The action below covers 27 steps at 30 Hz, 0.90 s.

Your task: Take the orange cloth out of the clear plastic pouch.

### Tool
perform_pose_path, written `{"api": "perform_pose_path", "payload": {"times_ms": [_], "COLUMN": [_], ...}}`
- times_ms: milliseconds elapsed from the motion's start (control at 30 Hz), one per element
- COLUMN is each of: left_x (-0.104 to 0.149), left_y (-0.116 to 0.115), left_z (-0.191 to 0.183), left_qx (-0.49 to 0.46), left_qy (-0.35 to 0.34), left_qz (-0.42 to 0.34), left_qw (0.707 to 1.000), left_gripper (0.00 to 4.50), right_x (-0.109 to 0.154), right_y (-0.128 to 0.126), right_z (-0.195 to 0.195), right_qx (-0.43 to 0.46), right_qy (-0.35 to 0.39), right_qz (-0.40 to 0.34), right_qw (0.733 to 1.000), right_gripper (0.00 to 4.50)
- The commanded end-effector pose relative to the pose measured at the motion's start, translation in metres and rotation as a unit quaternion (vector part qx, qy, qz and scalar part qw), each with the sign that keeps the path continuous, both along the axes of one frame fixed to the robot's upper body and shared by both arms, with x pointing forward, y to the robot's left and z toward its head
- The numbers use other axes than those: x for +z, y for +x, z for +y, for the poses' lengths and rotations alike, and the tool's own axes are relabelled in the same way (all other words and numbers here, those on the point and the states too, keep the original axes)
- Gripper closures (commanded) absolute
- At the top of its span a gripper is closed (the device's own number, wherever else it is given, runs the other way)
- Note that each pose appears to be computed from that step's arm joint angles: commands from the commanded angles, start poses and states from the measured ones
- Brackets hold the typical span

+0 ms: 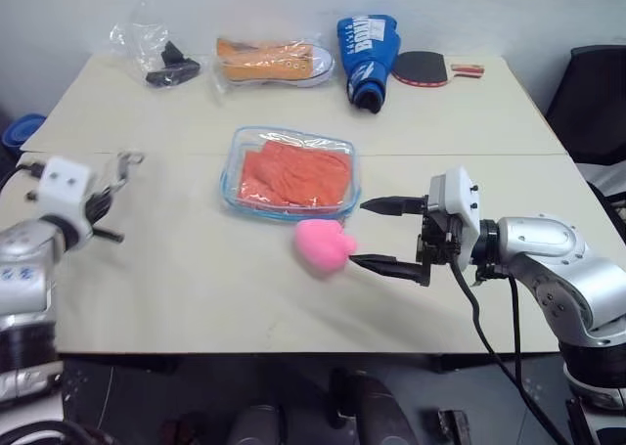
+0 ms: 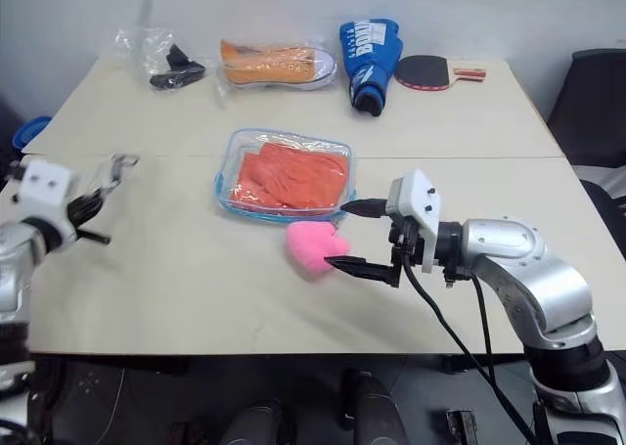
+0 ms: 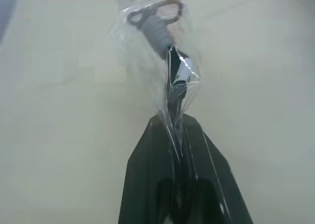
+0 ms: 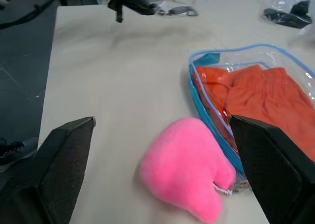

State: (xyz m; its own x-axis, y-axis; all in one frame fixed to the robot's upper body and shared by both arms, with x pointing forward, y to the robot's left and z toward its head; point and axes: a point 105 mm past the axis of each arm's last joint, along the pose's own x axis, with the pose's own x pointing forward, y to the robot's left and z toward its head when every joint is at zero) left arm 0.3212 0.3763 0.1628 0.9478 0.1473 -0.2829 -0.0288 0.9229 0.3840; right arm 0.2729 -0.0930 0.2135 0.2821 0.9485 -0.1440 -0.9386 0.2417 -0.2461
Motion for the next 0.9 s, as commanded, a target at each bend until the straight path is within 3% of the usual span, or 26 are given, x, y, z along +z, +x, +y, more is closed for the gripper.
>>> {"api": "perform_pose_path", "payload": {"times_ms": [33,200,433,567,700,833,900], "left_x": [0.016,0.011,0.0,0.006,0.044,0.074,0.078], "left_y": [-0.016,-0.023,-0.047,-0.051,-0.046,-0.034,-0.032], "left_z": [0.014,-0.004,0.014,0.017,-0.002,-0.079,-0.123], "left_qx": [0.029,0.0,0.044,0.039,-0.029,-0.216,-0.321], "left_qy": [0.005,-0.018,-0.009,-0.01,-0.035,-0.066,-0.041], "left_qz": [-0.045,-0.057,-0.016,-0.015,-0.055,-0.068,-0.052], "left_qw": [0.999,0.998,0.999,0.999,0.997,0.972,0.945], "left_gripper": [4.48,3.15,1.0,1.0,1.0,1.0,1.0], "right_x": [0.007,0.006,0.005,0.006,0.004,0.004,0.004], "right_y": [0.0,0.006,0.009,0.011,0.008,0.009,0.01], "right_z": [0.006,0.009,0.007,0.006,0.003,0.0,0.0], "right_qx": [0.024,0.033,0.034,0.028,0.023,0.013,0.008], "right_qy": [0.009,0.004,0.0,0.001,-0.002,-0.002,-0.001], "right_qz": [-0.016,-0.018,-0.018,-0.02,-0.02,-0.024,-0.026], "right_qw": [1.0,0.999,0.999,0.999,1.0,1.0,1.0], "right_gripper": [0.0,0.0,0.0,0.0,0.0,0.0,0.0]}}
